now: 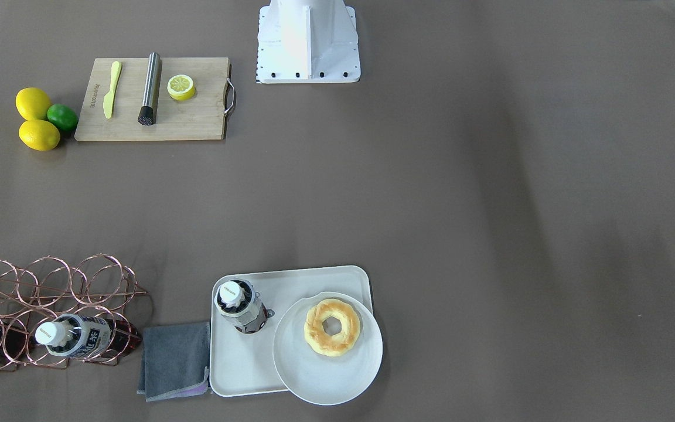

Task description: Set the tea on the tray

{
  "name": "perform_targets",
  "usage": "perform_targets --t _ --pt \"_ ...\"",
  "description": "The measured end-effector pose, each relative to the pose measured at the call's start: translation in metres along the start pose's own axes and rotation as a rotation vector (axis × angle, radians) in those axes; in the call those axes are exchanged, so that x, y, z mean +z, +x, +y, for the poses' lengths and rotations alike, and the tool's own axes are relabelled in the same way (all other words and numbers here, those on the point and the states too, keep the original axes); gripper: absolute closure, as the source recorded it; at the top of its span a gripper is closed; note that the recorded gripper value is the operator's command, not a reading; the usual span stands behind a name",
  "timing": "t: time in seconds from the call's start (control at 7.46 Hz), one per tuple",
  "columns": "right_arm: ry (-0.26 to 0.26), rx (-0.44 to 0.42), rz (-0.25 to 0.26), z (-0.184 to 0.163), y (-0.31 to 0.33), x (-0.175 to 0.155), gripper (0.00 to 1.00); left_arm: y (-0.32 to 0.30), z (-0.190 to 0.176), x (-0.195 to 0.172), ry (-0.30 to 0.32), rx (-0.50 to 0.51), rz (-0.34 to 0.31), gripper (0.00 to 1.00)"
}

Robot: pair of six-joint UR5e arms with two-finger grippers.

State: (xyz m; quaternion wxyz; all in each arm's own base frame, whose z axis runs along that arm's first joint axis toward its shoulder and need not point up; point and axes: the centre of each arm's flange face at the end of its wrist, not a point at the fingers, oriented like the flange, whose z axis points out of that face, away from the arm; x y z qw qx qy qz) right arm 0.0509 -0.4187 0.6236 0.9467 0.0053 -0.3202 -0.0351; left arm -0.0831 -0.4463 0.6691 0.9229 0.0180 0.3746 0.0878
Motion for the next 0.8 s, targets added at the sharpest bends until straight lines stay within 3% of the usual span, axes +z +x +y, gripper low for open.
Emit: perform_targets --t 0.8 --pt "0.001 -0.001 0.000 -0.0004 -0.0005 -0.0006 0.00 0.0028 -0.0024 -0.0035 0.008 0.006 -0.002 0.02"
